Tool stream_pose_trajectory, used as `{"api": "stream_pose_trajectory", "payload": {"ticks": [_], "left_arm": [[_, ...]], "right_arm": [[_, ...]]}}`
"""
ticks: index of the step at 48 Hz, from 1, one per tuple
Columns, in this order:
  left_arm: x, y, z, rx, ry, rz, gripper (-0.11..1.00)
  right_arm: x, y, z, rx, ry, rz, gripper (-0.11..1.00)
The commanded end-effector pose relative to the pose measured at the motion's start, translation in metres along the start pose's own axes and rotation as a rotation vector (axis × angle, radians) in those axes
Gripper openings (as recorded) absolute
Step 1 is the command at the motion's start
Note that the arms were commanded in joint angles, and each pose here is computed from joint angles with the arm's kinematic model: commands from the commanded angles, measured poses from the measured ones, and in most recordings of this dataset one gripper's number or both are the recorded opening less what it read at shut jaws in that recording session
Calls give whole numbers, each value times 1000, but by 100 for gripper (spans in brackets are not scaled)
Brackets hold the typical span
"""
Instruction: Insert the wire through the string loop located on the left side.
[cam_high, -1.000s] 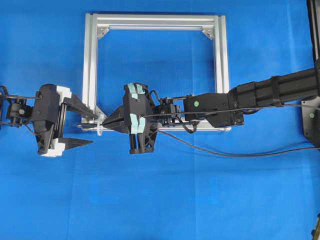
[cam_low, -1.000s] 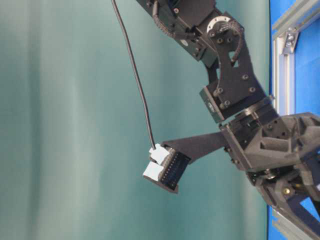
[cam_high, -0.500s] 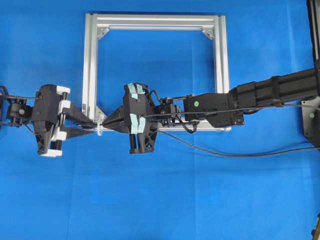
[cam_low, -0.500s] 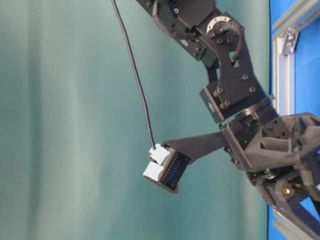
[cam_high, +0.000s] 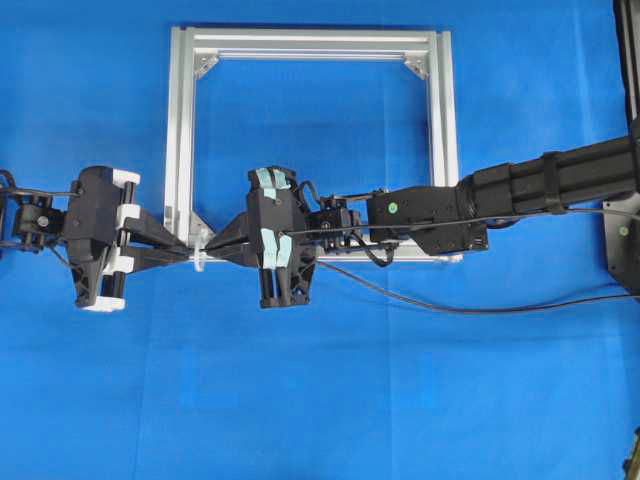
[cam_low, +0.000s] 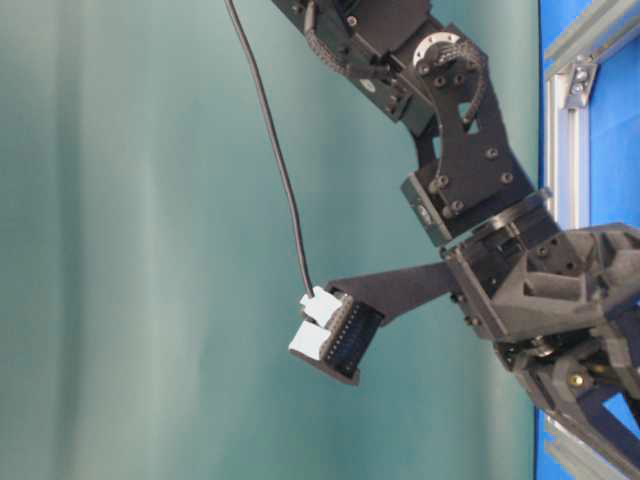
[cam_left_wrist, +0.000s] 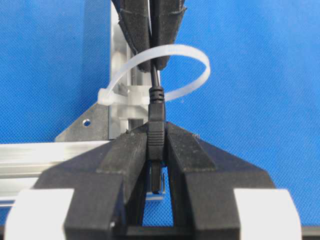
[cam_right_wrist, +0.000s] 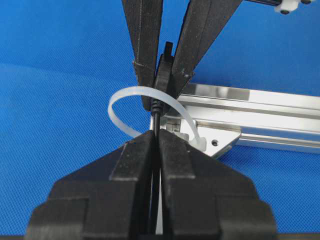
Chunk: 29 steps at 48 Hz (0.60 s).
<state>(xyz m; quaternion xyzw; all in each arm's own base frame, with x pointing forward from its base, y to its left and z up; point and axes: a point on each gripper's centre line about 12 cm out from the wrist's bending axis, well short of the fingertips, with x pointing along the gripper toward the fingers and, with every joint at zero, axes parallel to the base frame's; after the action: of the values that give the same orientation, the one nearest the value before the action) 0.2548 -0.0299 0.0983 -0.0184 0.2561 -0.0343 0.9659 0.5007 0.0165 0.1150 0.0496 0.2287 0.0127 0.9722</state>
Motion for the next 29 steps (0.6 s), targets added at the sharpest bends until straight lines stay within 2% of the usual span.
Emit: {"api": "stream_pose_trajectory", "payload": {"ticks": [1, 12, 15, 20, 29], "left_arm": [[0, -1, 9, 2, -35, -3, 6], [0, -1, 9, 2, -35, -3, 6], [0, -1, 9, 2, -34, -3, 6], [0, 0, 10, 1, -37, -2, 6], [0, -1, 9, 2, -34, -3, 6]], "right_arm": [[-4, 0, 16, -1, -37, 1, 0], [-4, 0, 17, 4, -38, 1, 1], [-4, 0, 17, 8, -39, 0, 7], [-5, 0, 17, 14, -39, 0, 31], [-10, 0, 14, 16, -33, -1, 86]]}}
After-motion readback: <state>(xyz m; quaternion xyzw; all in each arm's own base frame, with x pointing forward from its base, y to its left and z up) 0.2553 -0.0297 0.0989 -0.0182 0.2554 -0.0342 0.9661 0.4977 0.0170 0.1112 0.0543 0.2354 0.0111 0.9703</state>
